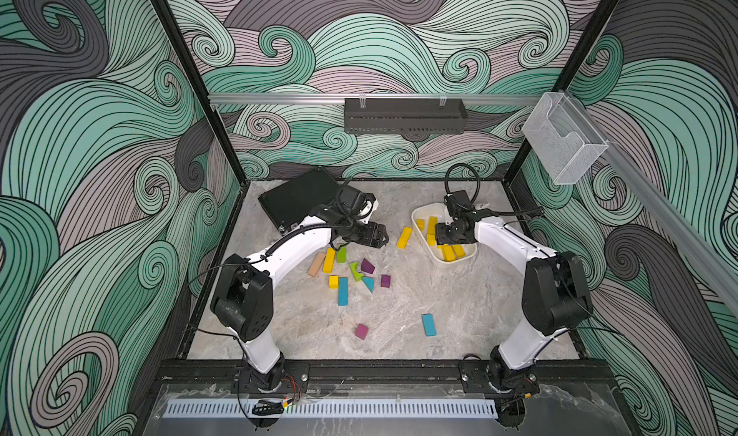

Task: Pick out the yellow building blocks
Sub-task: Place the building block in the storage box.

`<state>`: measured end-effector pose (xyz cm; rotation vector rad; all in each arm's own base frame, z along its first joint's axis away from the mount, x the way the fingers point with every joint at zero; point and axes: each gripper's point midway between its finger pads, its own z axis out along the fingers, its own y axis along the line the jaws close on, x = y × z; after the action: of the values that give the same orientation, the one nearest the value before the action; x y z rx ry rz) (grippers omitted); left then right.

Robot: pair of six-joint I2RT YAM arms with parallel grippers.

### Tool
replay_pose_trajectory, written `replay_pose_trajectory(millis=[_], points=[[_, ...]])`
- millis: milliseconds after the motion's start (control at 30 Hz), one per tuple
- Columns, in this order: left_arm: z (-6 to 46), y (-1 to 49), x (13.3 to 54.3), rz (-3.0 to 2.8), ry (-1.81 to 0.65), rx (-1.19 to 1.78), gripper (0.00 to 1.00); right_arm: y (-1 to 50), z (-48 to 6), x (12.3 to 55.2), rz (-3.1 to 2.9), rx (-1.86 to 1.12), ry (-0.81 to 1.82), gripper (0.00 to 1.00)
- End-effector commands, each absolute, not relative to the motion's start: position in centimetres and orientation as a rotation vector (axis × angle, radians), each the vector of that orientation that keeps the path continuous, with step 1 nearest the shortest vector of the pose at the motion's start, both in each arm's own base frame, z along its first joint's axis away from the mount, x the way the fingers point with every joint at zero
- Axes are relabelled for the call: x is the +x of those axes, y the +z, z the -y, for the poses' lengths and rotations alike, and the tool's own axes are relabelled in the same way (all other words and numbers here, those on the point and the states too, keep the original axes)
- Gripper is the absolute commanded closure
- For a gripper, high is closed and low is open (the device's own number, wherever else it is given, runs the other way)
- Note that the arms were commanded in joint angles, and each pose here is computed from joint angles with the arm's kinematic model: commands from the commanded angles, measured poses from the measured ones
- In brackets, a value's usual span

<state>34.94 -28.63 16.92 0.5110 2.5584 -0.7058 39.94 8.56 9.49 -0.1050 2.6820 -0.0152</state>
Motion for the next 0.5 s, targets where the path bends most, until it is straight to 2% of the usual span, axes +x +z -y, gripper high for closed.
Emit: replay_pose_trajectory(millis=[0, 200, 467], points=[[30.1, 17.6, 35.1, -2.545, -0.761, 0.527, 0.15, 8.3, -8.0, 39.9, -2.707, -0.05, -0.006, 0.43], [29.9, 16.5, 34.8, -2.572, -0.749, 0.539, 0.16, 7.5, -6.2, 40.8, -2.726, 0.077, 0.047, 0.42], [29.8, 15.7, 34.6, -2.589, -0.74, 0.55, 0.16, 7.7, -5.8, 44.0, -2.698, 0.175, 0.046, 0.41]])
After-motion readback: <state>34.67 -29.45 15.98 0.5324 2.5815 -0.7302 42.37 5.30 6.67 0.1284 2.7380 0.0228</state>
